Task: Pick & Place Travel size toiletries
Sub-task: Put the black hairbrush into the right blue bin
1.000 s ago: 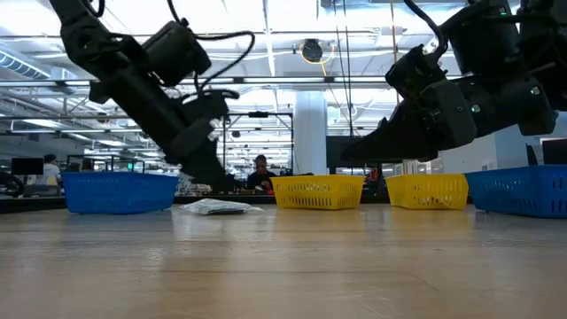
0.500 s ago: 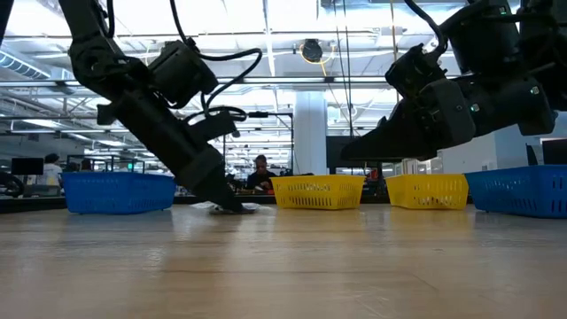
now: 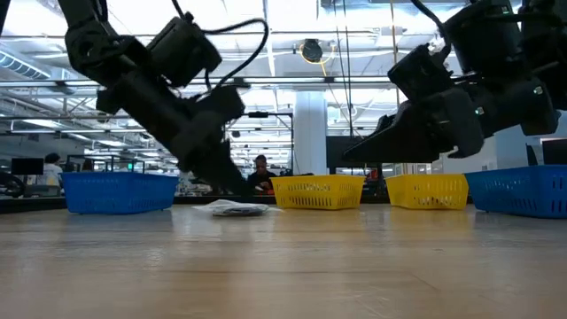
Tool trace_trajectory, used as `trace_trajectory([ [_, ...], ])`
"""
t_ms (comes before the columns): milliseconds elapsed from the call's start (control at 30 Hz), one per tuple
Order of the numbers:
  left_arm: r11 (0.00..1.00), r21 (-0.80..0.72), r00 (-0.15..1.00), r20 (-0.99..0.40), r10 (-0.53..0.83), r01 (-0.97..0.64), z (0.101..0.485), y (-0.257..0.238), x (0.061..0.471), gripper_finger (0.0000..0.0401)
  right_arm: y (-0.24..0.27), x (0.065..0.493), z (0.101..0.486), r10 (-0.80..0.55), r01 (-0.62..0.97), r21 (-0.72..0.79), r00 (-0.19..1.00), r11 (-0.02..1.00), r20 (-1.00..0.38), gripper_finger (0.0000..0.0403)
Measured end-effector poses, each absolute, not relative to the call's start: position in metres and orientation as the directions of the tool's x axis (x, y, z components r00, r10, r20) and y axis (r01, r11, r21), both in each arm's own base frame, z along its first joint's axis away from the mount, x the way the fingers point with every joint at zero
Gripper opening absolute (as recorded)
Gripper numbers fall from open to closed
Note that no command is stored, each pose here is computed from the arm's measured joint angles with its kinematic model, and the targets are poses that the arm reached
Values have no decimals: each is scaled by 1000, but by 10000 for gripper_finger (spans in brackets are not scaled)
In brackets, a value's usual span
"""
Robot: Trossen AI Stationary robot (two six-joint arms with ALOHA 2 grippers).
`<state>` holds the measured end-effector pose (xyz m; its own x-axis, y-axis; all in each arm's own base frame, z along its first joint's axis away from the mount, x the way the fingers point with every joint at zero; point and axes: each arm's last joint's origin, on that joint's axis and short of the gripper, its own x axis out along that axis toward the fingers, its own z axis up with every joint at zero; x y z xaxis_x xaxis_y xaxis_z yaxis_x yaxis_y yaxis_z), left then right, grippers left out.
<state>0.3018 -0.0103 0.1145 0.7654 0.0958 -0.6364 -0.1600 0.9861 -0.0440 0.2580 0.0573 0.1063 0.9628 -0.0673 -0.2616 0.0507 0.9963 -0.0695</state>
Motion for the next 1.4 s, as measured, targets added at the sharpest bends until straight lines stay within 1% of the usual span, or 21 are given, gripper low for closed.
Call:
trace_trajectory([
  [133, 988, -110, 796, -605, 18, -106, 125, -26, 311, 3, 64, 256, 106, -41, 3, -143, 964, 990, -262, 171],
  [267, 989, -136, 815, -579, -30, -61, 136, -38, 320, 10, 74, 257, 109, -8, -48, -216, 968, 975, -250, 171],
  [367, 995, -70, 774, -634, 6, -65, 137, -40, 321, 11, 77, 259, 110, 2, -59, -224, 969, 973, -247, 171],
  [433, 995, -7, 746, -662, 67, -96, 138, -37, 322, 10, 77, 260, 111, 2, -58, -223, 970, 973, -245, 171],
  [500, 986, 49, 720, -677, 151, -160, 139, -32, 323, 17, 77, 260, 111, 1, -59, -224, 969, 973, -247, 171],
  [600, 950, 118, 642, -711, 285, -291, 137, -19, 320, 50, 77, 259, 110, 1, -60, -225, 968, 972, -253, 171],
  [633, 933, 123, 614, -722, 318, -339, 138, -13, 320, 66, 77, 259, 110, 1, -59, -225, 968, 973, -251, 171],
  [700, 891, 81, 564, -747, 351, -446, 141, 3, 321, 106, 77, 260, 110, -1, -55, -218, 968, 974, -251, 171],
  [800, 843, -22, 504, -810, 300, -538, 138, 26, 315, 169, 75, 260, 110, -9, -43, -199, 968, 979, -252, 171],
  [900, 805, -70, 482, -830, 281, -589, 134, 42, 310, 224, 73, 260, 109, -17, -32, -183, 965, 983, -260, 171],
  [967, 773, -91, 471, -835, 285, -628, 131, 49, 307, 247, 72, 261, 108, -23, -25, -172, 963, 985, -269, 171],
  [1033, 762, -106, 472, -836, 279, -639, 129, 52, 305, 256, 71, 260, 108, -24, -24, -169, 961, 985, -276, 171],
  [1100, 760, -115, 479, -833, 277, -639, 127, 53, 303, 252, 71, 260, 108, -25, -24, -171, 960, 985, -278, 171],
  [1200, 778, -142, 501, -831, 243, -612, 127, 51, 304, 217, 71, 260, 108, -25, -25, -174, 960, 985, -278, 171],
  [1267, 792, -155, 516, -827, 223, -590, 127, 49, 305, 180, 71, 260, 108, -25, -25, -174, 960, 985, -278, 171],
  [1400, 836, -187, 563, -810, 166, -516, 129, 42, 310, 85, 71, 260, 108, -25, -25, -174, 960, 984, -278, 171],
])
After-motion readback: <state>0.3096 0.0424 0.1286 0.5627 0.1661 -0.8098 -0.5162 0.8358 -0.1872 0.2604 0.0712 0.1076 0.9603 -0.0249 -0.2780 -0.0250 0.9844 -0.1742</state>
